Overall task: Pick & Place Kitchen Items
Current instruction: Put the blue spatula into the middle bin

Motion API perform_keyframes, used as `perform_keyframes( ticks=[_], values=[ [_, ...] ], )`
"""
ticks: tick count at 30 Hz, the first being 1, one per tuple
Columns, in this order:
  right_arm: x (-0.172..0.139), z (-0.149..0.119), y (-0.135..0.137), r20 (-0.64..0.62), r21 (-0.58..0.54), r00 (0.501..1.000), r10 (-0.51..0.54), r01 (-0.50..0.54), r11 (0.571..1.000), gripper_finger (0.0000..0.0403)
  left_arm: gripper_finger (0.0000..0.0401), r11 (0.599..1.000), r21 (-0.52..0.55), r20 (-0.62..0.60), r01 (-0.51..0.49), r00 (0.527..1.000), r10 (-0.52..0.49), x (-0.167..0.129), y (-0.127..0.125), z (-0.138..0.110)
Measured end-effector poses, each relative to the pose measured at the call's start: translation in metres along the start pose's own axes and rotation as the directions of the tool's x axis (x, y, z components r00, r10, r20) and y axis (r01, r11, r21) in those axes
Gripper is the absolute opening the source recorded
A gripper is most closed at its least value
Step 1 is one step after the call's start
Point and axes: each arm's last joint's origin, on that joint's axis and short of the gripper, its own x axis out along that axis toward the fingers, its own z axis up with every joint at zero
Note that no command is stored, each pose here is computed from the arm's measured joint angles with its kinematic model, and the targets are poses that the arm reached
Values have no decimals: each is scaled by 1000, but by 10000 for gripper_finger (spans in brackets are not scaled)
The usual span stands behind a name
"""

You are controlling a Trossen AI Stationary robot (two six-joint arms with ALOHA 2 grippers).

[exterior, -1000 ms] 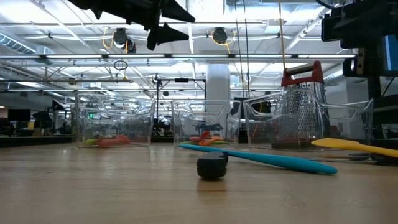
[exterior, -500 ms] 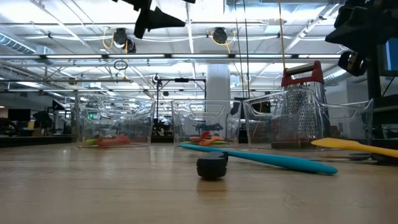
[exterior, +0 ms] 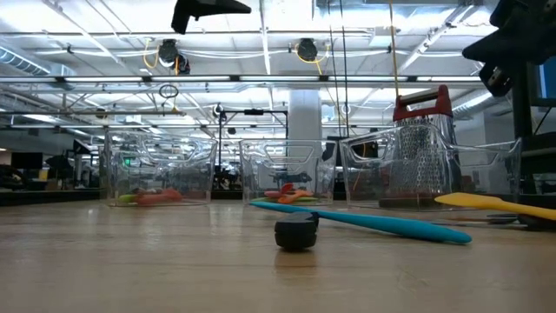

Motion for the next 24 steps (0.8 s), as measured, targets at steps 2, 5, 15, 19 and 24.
perform_keyframes(
  ticks=[2,5,15,19,24],
  values=[
    [0,-2,-1,-12,-21,1000,-29,29,999,4,273,1000,2,4,-5,1000,5,3,-5,0],
    [1,-1,-2,-2,-28,998,-56,56,998,4,273,1000,3,5,-4,1000,4,15,-17,-1],
    [0,-1,-2,3,-32,999,-51,51,998,2,273,996,-37,-230,-79,971,69,62,-58,-14],
    [0,0,-2,8,-44,999,-48,48,998,4,273,971,-126,-403,-202,905,136,77,-68,-25],
    [0,0,-2,8,-46,999,-47,47,998,4,273,875,-290,-585,-387,796,158,90,-71,-42]
  ],
)
